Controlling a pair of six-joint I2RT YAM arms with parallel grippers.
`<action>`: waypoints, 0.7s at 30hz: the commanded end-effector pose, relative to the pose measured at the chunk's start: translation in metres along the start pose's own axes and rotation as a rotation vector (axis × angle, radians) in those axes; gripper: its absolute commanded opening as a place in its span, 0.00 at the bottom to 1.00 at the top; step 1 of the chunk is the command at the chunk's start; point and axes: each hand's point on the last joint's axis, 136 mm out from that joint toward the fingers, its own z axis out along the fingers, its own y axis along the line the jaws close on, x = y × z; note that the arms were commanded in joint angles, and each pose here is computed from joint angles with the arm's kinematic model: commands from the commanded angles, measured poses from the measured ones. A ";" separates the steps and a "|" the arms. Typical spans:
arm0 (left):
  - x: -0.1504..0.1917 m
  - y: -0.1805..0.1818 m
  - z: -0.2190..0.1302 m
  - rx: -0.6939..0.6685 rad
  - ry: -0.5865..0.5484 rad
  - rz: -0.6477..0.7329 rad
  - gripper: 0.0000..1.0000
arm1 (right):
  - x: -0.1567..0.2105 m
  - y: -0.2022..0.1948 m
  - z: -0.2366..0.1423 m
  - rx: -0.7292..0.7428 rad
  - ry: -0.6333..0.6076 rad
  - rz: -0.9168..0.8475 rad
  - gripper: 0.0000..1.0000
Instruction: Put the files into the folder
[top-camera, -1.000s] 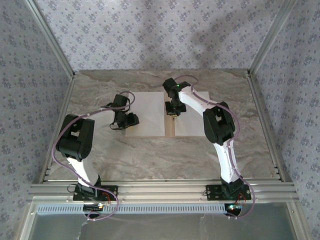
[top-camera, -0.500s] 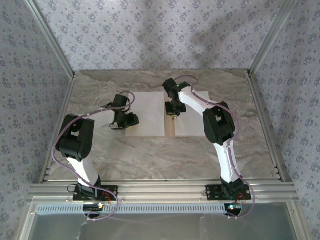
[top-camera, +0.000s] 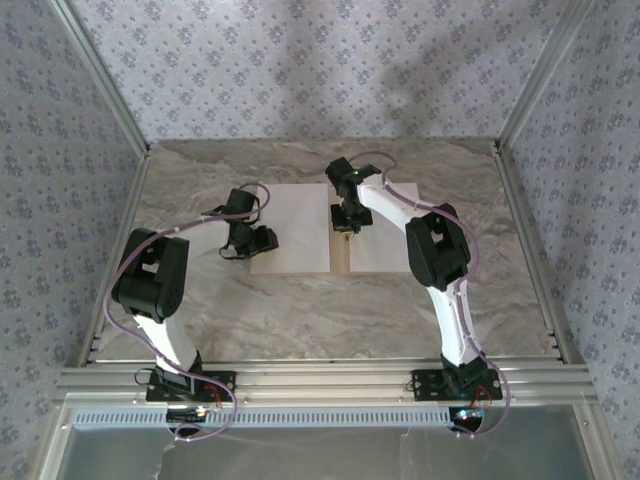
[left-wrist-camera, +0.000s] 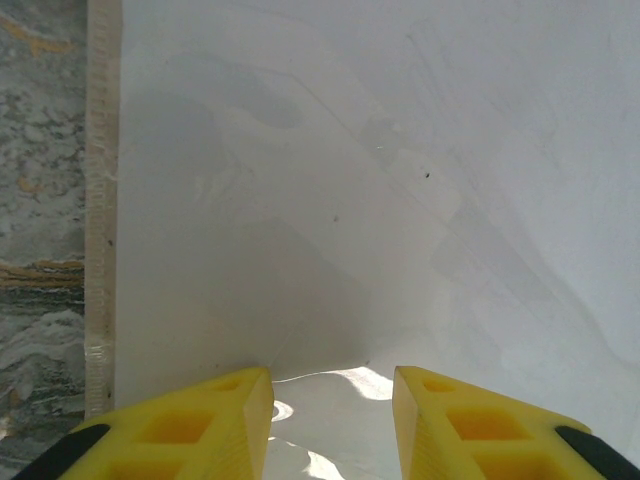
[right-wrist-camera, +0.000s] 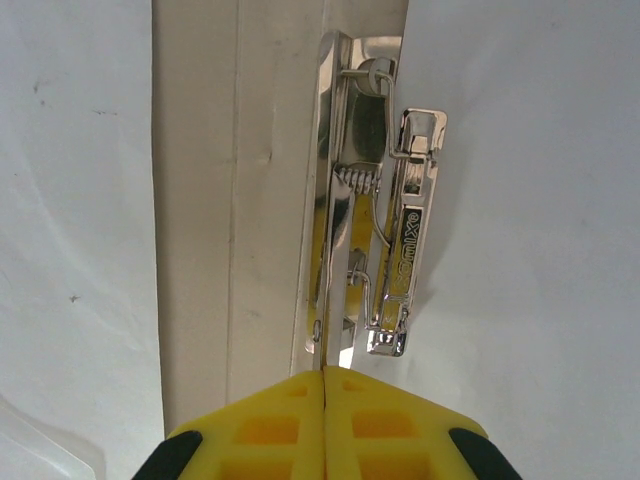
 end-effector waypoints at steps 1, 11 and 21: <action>0.016 0.006 -0.003 -0.032 0.061 -0.024 0.37 | 0.036 -0.031 0.027 0.131 0.138 -0.006 0.07; 0.014 0.005 -0.003 -0.031 0.060 -0.022 0.38 | 0.039 -0.034 0.034 0.149 0.146 0.002 0.07; 0.016 0.006 -0.002 -0.030 0.062 -0.022 0.37 | 0.044 -0.041 0.043 0.186 0.164 0.006 0.06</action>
